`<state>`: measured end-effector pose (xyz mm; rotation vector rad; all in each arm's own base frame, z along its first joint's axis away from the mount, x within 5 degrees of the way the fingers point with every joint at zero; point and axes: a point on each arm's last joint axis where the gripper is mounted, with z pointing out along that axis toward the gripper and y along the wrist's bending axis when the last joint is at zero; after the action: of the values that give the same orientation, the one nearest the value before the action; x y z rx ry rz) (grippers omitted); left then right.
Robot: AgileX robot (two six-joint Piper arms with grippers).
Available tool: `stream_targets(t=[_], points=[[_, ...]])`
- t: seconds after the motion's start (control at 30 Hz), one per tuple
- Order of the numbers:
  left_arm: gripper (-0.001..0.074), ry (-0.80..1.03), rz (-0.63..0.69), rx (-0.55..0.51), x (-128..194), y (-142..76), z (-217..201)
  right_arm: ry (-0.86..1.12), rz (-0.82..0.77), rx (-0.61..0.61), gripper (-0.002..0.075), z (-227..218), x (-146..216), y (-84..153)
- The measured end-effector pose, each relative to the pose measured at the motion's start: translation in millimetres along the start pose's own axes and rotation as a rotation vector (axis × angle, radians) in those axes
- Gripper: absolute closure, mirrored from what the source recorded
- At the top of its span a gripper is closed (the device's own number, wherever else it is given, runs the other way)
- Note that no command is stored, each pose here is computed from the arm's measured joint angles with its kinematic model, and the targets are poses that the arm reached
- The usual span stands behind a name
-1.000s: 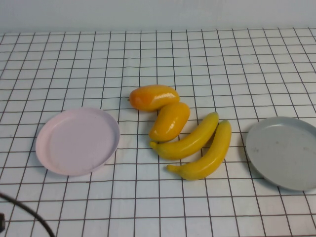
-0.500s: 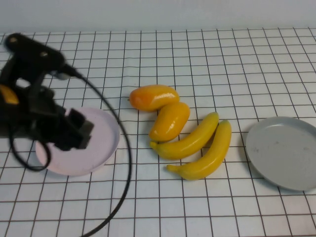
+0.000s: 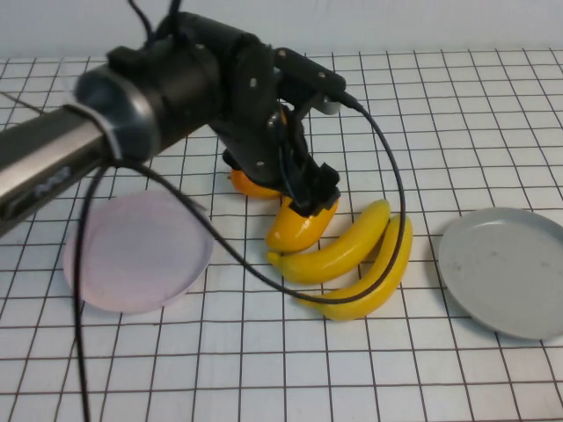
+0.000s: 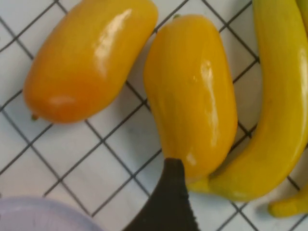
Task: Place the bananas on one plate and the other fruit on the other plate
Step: Put one type of fruit in the left plate
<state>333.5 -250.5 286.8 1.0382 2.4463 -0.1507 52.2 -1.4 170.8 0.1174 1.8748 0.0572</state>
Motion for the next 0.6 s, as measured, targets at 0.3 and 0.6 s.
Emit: stream_targets(t=[0.3, 0.6], points=[[0.0143, 0.098, 0.018, 0.004, -27, 2, 70, 0.0, 0.0, 0.0, 0.0742, 0, 0, 0], [0.0143, 0.152, 0.021, -0.008, -22, 7, 99, 0.0, 0.0, 0.0, 0.0742, 0, 0, 0]])
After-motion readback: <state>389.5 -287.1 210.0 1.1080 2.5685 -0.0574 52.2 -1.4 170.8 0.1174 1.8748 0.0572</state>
